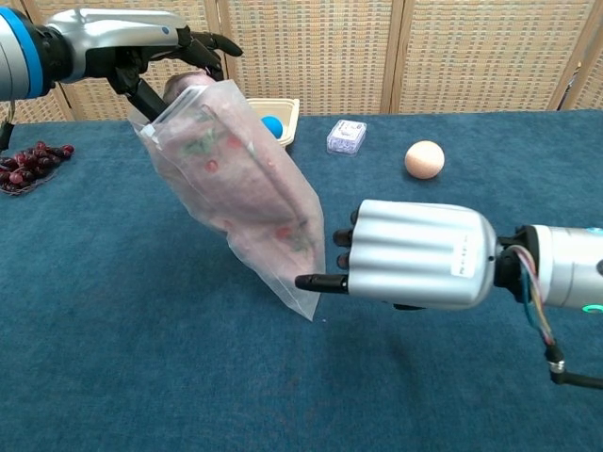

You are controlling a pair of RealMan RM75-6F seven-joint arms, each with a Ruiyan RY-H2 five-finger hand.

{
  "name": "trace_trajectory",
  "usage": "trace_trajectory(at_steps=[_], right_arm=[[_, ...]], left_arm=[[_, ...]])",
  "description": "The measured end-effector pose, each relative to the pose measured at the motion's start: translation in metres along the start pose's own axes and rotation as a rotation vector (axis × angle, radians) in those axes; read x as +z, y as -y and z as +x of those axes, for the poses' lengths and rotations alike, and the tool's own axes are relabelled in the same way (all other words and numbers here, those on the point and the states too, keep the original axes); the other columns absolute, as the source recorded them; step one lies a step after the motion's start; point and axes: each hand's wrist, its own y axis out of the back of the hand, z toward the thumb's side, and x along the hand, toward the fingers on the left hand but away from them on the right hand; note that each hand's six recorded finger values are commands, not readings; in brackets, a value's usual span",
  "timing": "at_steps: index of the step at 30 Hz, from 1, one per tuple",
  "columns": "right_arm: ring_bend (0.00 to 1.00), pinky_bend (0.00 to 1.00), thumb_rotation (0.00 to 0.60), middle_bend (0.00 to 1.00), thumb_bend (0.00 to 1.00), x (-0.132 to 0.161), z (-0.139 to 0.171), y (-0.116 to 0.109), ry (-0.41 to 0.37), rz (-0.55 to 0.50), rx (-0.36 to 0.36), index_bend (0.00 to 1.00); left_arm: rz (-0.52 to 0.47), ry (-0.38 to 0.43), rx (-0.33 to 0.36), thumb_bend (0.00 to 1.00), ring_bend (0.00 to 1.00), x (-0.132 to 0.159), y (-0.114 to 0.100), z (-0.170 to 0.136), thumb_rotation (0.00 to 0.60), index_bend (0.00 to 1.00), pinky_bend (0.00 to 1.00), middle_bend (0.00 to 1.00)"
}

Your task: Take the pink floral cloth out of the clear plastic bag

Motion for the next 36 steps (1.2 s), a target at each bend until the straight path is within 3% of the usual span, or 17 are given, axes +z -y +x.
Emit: trace_trajectory(at_steps=[13,28,36], right_arm=[[0.59,0.76,0.6,0.73,0.0,0.018,-0.039,0.002,-0.036,0.12,0.069,0.21],[0.6,0.77,0.6,0.74,0.0,0.031,-0.064,0.006,-0.038,0.214,0.151,0.21],[0.61,0.77,0.6,0.75,0.0,0.033,-0.075,0.01,-0.018,0.216,0.193,0.35]], left_arm=[[-0.02,0.006,-0.018,0.51,0.0,0.006,0.004,0.005,0.6,0.66,0.0,0.0],[-0.036,0.001,-0.033,0.51,0.0,0.008,0.006,0.005,0.6,0.67,0.0,0.0],[-0.034,-0.002,-0.038,0.51,0.0,0.005,0.006,0.004,0.6,0.67,0.0,0.0]])
